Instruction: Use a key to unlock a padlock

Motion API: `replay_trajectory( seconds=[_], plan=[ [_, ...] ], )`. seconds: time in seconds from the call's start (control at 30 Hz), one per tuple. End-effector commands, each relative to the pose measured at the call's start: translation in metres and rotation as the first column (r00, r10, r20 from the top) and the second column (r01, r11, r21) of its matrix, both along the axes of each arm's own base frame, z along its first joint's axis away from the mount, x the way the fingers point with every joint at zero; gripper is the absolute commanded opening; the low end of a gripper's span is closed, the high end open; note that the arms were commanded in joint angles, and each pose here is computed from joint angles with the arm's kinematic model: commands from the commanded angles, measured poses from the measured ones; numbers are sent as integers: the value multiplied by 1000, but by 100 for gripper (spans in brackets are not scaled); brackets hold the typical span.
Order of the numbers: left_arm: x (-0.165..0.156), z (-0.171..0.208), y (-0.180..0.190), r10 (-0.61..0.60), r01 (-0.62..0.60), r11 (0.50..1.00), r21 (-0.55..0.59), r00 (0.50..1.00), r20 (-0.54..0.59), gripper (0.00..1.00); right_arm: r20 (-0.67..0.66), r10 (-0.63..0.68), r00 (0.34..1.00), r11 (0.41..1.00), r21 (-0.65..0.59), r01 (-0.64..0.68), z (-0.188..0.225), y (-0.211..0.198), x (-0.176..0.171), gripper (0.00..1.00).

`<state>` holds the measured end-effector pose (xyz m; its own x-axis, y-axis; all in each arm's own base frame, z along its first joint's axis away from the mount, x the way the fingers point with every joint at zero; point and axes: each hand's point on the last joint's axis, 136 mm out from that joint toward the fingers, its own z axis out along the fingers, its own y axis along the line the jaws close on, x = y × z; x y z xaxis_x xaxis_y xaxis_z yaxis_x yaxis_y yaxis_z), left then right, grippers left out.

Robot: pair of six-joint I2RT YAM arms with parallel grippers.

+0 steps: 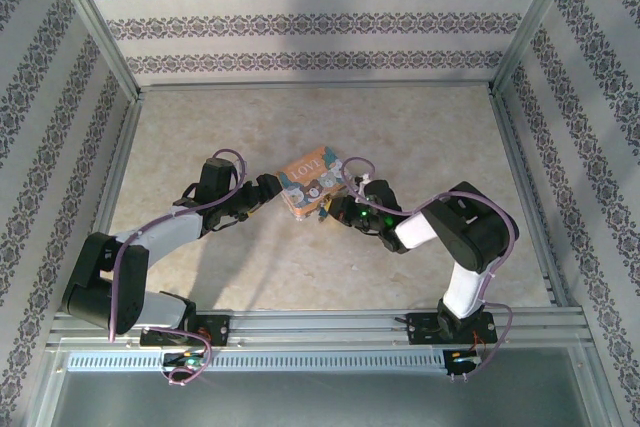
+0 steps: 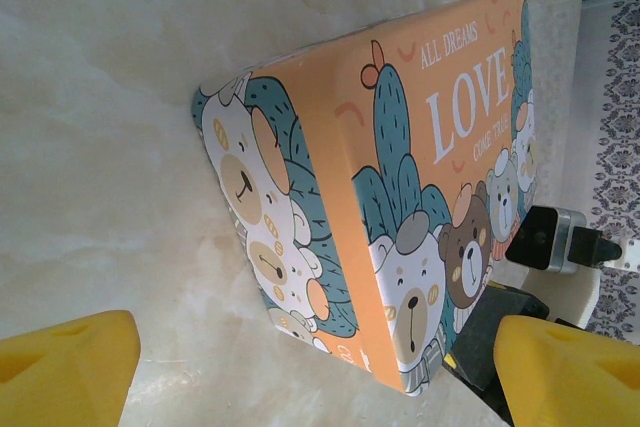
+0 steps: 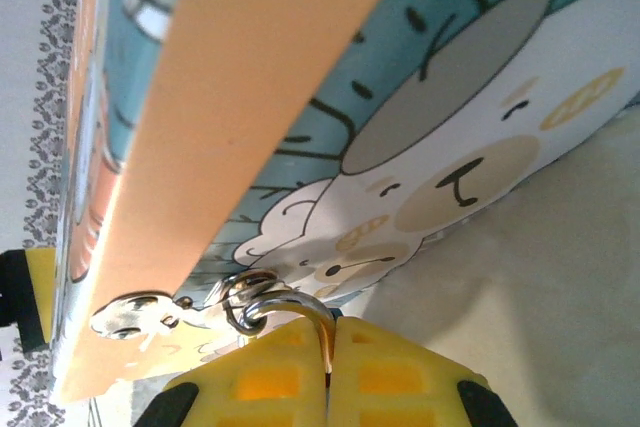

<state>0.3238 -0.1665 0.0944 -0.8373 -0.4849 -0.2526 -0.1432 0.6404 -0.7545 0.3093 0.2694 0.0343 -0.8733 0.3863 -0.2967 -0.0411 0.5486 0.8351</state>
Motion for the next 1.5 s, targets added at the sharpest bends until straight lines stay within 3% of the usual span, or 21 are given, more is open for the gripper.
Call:
replay_trajectory(
  seconds=[0.0, 0.5, 0.73, 0.87, 1.13, 1.47],
  plan=[
    [1, 11, -2, -12, 12, 1000, 11, 999, 34, 92, -19, -75, 997, 997, 12, 75, 2, -8, -1, 0],
    [-15, 15, -7, -43, 41, 998, 39, 997, 61, 92, -141, -288, 947, 954, 42, 297, -6, -32, 6, 0],
    [-22, 17, -5, -56, 49, 994, 93, 996, 74, 92, -135, -324, 936, 943, 38, 332, 5, -38, 13, 0],
    [-20, 37, -8, -82, 65, 989, 131, 989, 127, 92, -135, -313, 940, 948, 14, 317, 5, -37, 11, 0],
    [-13, 84, -58, -224, 201, 972, 120, 950, 220, 91, -135, -334, 933, 942, 2, 337, 4, -44, 10, 0],
    [3, 64, -125, -351, 344, 937, 69, 919, 180, 91, -125, -328, 936, 944, -2, 331, 5, -44, 8, 0]
  ],
)
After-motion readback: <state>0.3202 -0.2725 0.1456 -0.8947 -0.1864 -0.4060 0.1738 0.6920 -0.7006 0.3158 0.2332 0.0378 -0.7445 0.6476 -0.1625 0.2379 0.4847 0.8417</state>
